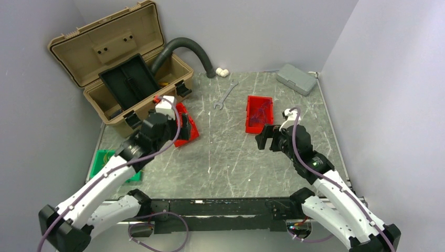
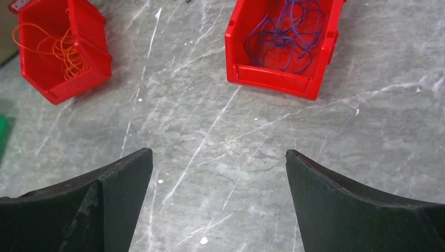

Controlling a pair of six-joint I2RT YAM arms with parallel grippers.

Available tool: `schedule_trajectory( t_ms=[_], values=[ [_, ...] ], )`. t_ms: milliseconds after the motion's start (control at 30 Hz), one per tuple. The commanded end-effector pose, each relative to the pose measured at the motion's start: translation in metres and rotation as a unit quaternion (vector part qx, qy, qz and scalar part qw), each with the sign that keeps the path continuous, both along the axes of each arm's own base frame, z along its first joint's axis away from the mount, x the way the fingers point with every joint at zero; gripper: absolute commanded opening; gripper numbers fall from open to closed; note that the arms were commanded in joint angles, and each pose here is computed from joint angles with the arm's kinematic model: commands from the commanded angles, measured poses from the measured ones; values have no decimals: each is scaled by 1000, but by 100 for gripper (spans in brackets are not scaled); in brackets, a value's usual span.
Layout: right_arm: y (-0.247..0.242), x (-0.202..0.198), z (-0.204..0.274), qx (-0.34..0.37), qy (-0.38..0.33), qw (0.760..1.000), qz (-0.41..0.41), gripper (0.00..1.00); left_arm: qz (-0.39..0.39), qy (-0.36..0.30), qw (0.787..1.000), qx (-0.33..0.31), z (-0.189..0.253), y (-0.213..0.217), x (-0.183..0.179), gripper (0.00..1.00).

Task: Untangle the cables
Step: Place the cable in the bin, then reset both arms

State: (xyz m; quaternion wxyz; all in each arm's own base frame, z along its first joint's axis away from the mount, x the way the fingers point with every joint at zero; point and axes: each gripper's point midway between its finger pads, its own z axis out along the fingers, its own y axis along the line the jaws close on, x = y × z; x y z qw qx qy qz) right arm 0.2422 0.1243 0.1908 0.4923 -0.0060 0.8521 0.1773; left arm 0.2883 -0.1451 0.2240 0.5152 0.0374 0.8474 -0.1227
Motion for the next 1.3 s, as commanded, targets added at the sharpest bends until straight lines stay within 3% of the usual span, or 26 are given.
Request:
schedule_trajectory(
  t_ms=[0,133,267,333,467,633,733,833,967,1067,1167,1267],
  values=[
    [17,15,27,37,-126,990,44,99,-6,-77,997,-4,6,2,-5,100],
    [10,20,26,39,-200,978,32,99,-28,-97,995,-10,-10,0,-12,99],
    [-1,27,7,-6,-212,977,18,99,-14,-101,995,1,-48,13,-20,99],
    [-12,35,4,-16,-212,977,-18,99,-17,-111,994,-1,-64,16,-26,99],
    [-53,50,-7,-56,-207,969,-124,97,50,-147,988,-1,-85,45,-26,99],
    [-106,62,-11,-55,-249,936,-242,96,72,-238,968,-33,-65,59,-18,99],
    [-124,69,-26,-102,-231,929,-269,96,108,-236,965,-30,-62,77,-5,100],
    [-131,74,-37,-117,-224,926,-279,96,116,-242,963,25,-52,89,9,99],
    [-138,85,-51,-133,-222,928,-267,95,159,-257,945,126,-49,121,25,99],
    [-146,95,-62,-109,-220,934,-258,94,161,-282,938,123,-60,136,27,99],
    [-157,105,-66,-120,-210,935,-260,93,142,-263,943,145,-76,149,34,99],
    [-156,110,-70,-130,-216,936,-245,91,137,-296,935,141,-72,157,32,99]
  ],
)
